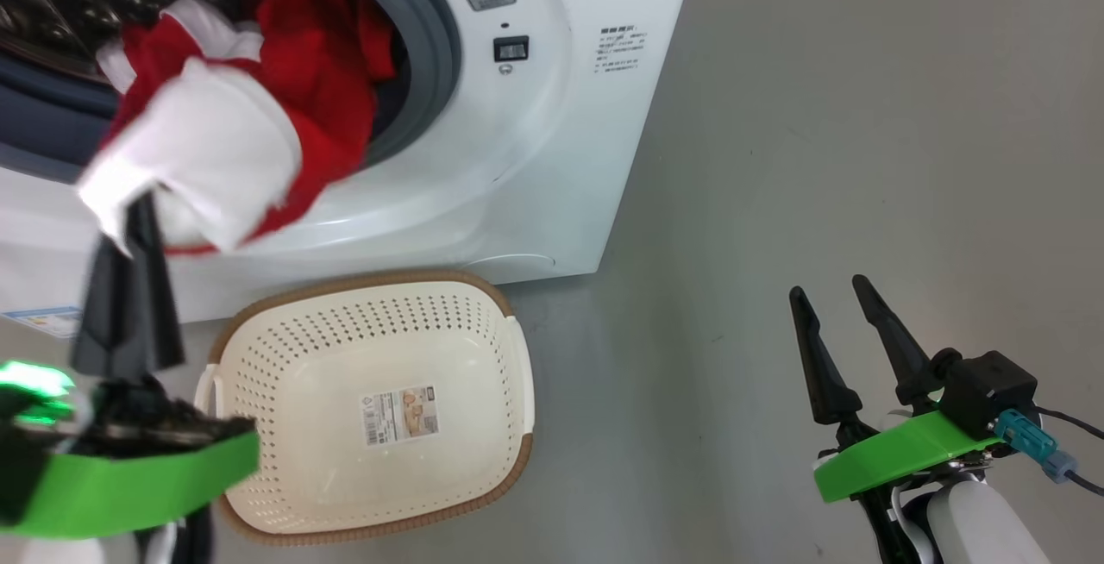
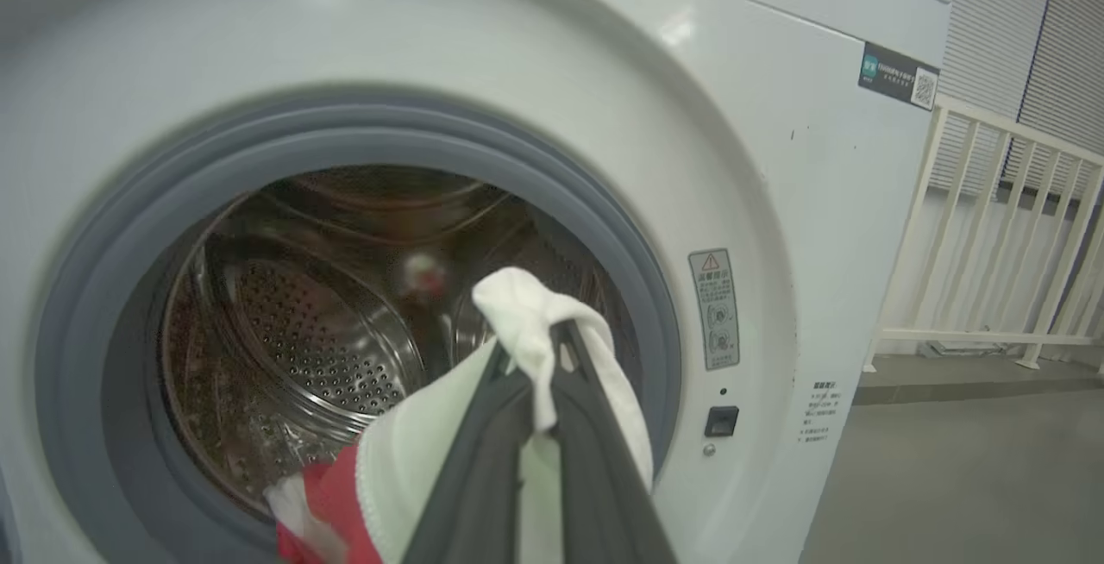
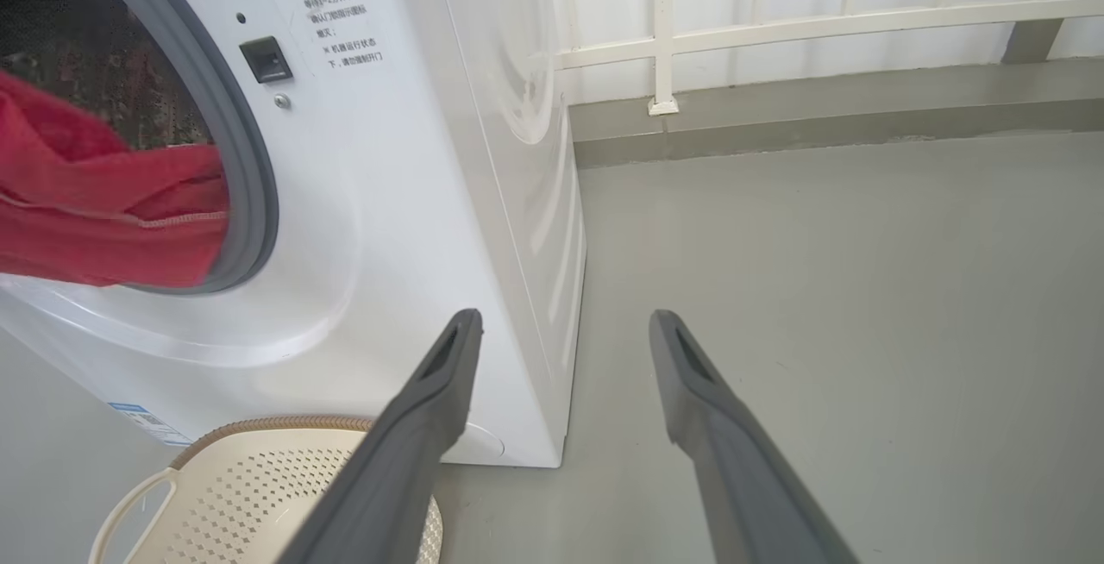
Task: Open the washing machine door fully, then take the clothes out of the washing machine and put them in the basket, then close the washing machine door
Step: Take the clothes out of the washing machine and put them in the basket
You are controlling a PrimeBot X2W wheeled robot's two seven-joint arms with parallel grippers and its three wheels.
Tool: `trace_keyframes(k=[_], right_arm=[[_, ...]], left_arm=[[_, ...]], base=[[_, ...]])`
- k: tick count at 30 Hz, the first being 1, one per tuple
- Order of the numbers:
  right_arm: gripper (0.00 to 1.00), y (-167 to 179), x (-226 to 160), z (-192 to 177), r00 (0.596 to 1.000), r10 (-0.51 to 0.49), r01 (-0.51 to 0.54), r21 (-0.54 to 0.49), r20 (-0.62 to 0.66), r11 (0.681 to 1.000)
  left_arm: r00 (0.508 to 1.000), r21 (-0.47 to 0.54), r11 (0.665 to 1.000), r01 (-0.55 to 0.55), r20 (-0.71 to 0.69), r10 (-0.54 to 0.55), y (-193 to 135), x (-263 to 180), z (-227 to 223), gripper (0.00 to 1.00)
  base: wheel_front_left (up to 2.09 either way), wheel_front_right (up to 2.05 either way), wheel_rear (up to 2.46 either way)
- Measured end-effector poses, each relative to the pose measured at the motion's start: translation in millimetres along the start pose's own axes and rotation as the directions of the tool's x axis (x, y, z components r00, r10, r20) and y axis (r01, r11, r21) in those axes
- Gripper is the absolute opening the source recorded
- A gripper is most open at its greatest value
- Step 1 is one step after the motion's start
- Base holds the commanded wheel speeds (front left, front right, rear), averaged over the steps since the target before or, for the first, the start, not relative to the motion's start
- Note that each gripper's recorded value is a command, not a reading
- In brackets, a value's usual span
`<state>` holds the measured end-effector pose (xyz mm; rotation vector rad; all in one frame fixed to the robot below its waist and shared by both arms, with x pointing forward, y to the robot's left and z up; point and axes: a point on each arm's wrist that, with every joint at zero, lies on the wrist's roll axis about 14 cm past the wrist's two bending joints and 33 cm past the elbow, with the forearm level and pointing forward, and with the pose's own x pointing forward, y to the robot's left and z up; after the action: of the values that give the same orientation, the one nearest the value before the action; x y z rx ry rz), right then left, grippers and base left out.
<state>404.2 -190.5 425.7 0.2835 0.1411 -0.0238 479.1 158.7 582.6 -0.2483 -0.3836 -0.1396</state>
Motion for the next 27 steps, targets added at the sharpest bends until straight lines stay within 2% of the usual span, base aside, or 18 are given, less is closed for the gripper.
trace_keyframes(k=[5,9,17,27], right_arm=[[1.00,-2,0,-3,1.000,-0.006,0.006,-0.001,-0.009,1.000],[1.00,-5,0,-6,1.000,-0.013,0.013,0.000,-0.017,1.000],[1.00,-9,8,-9,0.999,-0.024,0.024,0.008,-0.023,1.000],[1.00,-11,18,-19,0.998,-0.028,0.029,0.019,-0.048,0.999]], left_arm=[[0.982,-0.021,0.999,-0.029,-0.190,0.024,5,-25,-59,0.00],[0.938,-0.029,0.998,-0.055,-0.343,0.042,9,-48,-107,0.00],[0.793,-0.037,0.998,-0.045,-0.609,0.013,7,-95,-193,0.00],[0.617,-0.027,1.000,0.016,-0.786,-0.031,5,-118,-264,0.00]], base=[[0.00,0.00,0.00],[0.00,0.00,0.00],[0.00,0.00,0.00],[0.00,0.00,0.00]])
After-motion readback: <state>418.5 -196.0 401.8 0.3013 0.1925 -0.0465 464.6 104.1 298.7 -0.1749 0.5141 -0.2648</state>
